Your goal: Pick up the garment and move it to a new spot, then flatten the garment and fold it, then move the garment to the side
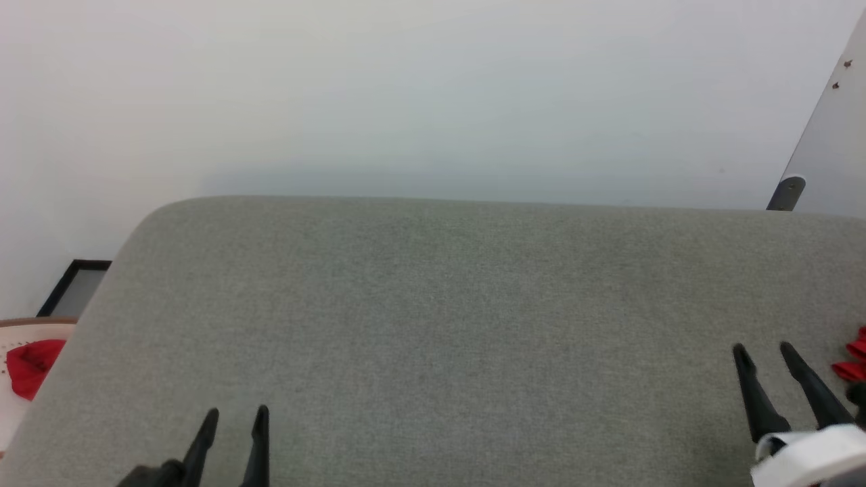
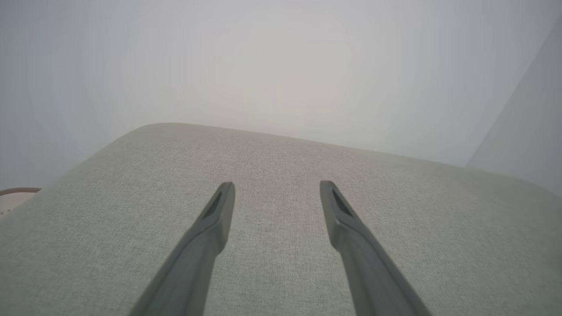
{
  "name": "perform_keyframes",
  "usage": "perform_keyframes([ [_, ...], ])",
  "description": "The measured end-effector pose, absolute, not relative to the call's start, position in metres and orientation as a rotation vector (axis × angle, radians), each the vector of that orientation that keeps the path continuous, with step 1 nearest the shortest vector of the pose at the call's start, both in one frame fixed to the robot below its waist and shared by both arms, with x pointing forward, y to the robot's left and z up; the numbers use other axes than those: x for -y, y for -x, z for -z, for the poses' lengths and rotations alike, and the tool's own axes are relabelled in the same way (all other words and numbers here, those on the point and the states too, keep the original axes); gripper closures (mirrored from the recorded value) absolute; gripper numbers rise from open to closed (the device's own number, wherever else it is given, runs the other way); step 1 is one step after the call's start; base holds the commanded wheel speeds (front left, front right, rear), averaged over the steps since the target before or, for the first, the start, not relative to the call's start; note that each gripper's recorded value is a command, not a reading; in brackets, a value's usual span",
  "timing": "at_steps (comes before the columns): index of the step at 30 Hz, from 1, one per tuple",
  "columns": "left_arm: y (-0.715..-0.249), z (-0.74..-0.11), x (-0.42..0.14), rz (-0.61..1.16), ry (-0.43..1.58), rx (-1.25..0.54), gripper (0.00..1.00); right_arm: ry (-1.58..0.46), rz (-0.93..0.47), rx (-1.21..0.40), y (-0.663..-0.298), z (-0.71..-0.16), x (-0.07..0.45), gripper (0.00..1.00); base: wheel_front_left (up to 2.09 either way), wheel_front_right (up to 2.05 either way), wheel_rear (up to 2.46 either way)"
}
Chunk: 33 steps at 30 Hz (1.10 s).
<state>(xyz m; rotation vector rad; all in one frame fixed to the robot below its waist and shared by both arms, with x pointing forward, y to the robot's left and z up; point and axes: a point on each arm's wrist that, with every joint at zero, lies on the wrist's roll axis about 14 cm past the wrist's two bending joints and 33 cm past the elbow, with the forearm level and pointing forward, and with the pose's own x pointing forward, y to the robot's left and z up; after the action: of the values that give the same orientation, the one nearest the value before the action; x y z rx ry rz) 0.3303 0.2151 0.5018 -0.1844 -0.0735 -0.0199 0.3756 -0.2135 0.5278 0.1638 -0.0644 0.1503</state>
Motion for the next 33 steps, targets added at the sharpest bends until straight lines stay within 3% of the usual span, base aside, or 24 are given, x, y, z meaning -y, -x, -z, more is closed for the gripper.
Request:
perform_keyframes([
  [13,-0.299,-0.498,-0.212,0.015,0.173,0.072,0.00,-0.173,-0.060,0.057,-0.333,-0.526,0.230,0.00,0.00,0.00,0.00],
  [33,-0.293,-0.498,-0.209,0.012,0.186,0.071,0.00,-0.168,-0.058,0.049,-0.322,-0.530,0.220,0.00,0.00,0.00,0.00],
])
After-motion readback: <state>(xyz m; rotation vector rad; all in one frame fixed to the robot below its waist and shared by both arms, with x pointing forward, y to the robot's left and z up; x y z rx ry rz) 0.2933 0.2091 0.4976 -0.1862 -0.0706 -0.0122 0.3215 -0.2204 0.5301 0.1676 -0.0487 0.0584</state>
